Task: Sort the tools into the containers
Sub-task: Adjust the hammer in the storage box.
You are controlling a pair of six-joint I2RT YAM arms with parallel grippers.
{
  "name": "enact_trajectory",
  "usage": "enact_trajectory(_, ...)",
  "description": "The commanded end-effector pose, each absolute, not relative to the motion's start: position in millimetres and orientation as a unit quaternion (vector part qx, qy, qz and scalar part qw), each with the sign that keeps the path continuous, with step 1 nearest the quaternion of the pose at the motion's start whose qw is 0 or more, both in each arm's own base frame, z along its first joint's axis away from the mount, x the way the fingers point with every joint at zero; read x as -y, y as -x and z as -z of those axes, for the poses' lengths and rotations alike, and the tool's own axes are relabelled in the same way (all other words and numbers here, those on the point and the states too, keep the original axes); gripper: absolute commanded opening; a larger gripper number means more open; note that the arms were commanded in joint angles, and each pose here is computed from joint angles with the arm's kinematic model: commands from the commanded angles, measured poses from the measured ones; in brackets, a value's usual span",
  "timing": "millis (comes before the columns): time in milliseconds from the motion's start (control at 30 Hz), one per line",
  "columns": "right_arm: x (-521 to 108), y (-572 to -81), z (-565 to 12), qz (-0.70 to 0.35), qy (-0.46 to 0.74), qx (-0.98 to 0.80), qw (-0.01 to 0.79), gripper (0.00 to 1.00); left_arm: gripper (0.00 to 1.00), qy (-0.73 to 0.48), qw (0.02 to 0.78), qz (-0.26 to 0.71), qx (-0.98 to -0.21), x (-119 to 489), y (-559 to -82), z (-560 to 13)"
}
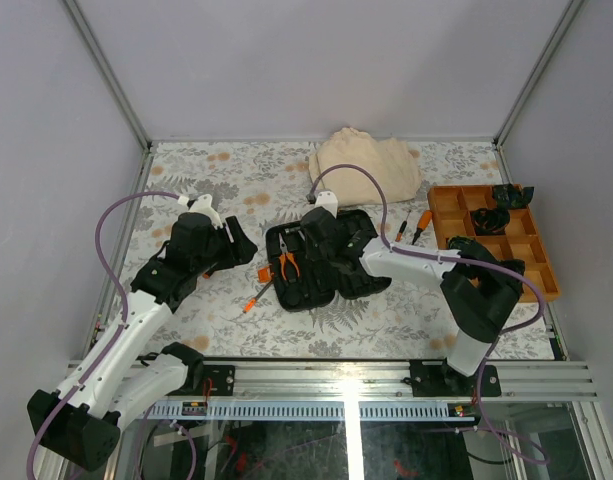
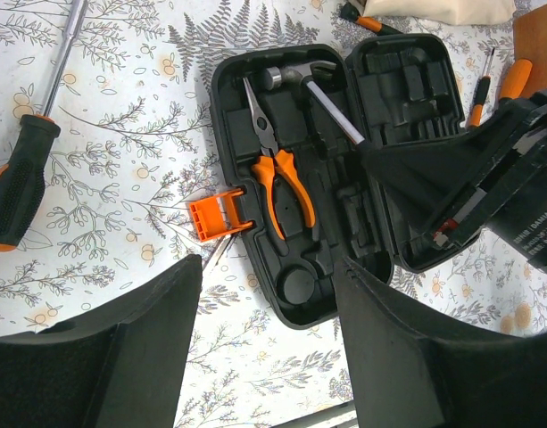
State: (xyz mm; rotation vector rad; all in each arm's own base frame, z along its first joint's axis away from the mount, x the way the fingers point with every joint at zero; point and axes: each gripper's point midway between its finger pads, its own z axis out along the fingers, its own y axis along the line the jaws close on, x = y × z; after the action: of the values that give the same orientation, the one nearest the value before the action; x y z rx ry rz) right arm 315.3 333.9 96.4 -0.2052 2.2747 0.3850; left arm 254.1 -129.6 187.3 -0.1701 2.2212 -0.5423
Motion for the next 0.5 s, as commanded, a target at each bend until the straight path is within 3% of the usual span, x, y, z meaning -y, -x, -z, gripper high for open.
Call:
enact_trajectory(0,-352.2,-332.7,-122.7,-0.186,0.065,-0.881,0.430,0.00,0.60,0.071,0.428,0.211,-0.876,126.0,-260.3,-194.2)
enact_trajectory(467,-360.3,-312.6,-82.6,-0.193,0.102,-0.905,0.364,0.00,0.60,0.070,0.427,0.212,-0.876,126.4,-260.2,-193.9)
